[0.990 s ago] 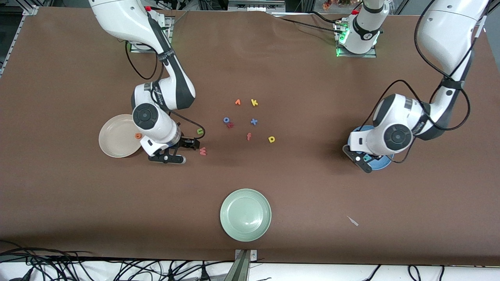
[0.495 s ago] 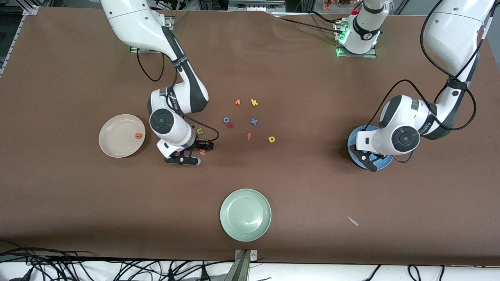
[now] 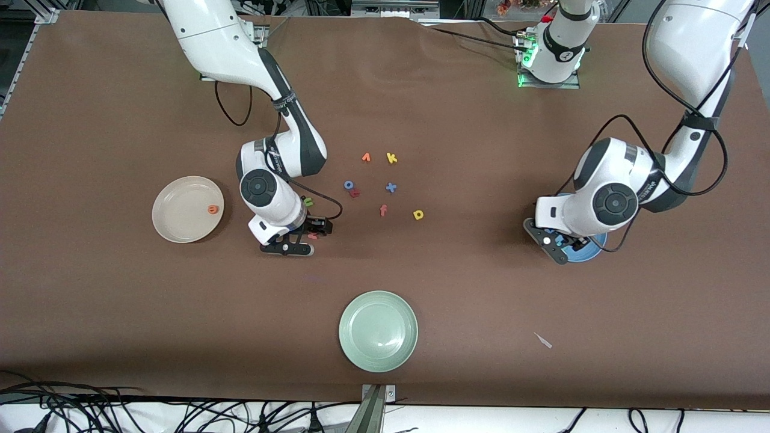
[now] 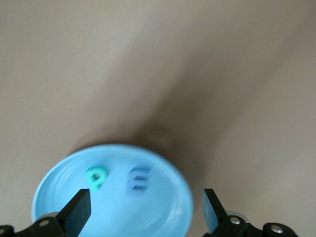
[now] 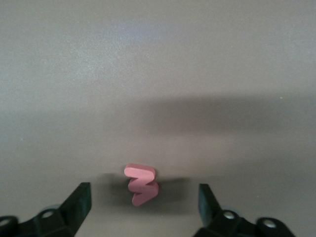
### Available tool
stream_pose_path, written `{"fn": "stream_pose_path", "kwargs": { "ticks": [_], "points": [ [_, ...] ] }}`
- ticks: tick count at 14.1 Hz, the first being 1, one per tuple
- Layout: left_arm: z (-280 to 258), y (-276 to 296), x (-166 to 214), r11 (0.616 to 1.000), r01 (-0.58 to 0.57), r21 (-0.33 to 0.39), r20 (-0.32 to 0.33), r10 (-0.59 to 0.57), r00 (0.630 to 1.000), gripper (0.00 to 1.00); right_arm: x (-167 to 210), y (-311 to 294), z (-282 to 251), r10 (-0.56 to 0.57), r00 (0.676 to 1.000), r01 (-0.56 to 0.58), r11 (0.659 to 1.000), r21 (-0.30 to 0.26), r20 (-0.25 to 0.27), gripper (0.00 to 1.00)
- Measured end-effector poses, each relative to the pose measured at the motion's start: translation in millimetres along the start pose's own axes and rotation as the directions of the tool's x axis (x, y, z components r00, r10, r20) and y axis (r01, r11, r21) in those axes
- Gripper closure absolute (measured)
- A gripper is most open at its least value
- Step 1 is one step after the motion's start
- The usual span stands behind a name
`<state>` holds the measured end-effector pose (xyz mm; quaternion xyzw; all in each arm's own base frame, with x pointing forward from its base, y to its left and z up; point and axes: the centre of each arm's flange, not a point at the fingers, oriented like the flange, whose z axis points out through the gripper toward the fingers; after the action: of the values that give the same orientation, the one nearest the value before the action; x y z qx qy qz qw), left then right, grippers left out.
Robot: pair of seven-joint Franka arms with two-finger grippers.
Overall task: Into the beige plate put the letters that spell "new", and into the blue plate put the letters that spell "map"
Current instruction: 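Place the E in the blue plate while the right gripper grasps the W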
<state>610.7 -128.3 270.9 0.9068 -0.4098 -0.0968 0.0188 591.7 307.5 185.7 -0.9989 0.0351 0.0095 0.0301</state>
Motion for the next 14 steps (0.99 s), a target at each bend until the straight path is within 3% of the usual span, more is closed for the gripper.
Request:
{"fn": "stream_pose_path", "kwargs": {
  "ticks": [1,2,5,6,8,10,11,12,14],
  "points": [
    [-4.9,9.6,7.2,0.999,0.039,-0.036,-0.025,-0.040,0.999,0.00,-0.3,0.0,2.3,0.000,1.000,0.000,1.000,-0.001,0.001,0.09],
    [-7.1,18.6,14.1,0.995,0.077,-0.059,-0.037,-0.080,0.996,0.00,-1.2,-1.0,4.5,-0.002,1.000,0.002,1.000,-0.001,0.001,0.15],
    [-10.1,60.6,44.7,0.965,0.252,-0.070,-0.029,-0.255,0.967,0.00,-1.8,-3.3,11.1,-0.006,1.000,0.006,1.000,0.003,-0.013,0.20],
    [-10.3,79.8,58.1,0.941,0.332,-0.068,-0.022,-0.334,0.942,0.00,-1.8,-3.3,12.2,-0.006,1.000,0.006,1.000,0.003,-0.015,0.26],
    [-4.9,115.0,82.9,0.882,0.466,-0.070,-0.007,-0.468,0.884,0.00,-0.4,-3.4,10.7,-0.005,1.000,0.005,1.000,0.004,-0.018,0.48],
    [3.3,137.6,105.4,0.830,0.551,-0.085,-0.005,-0.553,0.833,0.00,-0.1,-4.0,10.0,-0.005,1.000,0.005,1.000,0.006,-0.020,0.54],
    [8.5,147.8,116.5,0.807,0.582,-0.097,-0.012,-0.586,0.810,0.00,0.5,-5.5,8.4,-0.006,1.000,0.006,1.000,0.009,-0.023,0.67],
    [16.4,159.9,127.6,0.779,0.617,-0.112,-0.020,-0.623,0.782,0.00,1.7,-7.6,3.4,-0.006,1.000,0.006,1.000,0.014,-0.029,0.72],
    [38.2,179.6,143.9,0.703,0.697,-0.143,-0.019,-0.706,0.708,0.00,3.1,-8.5,2.0,-0.001,1.000,0.001,1.000,0.017,-0.031,0.73]
  ]
}}
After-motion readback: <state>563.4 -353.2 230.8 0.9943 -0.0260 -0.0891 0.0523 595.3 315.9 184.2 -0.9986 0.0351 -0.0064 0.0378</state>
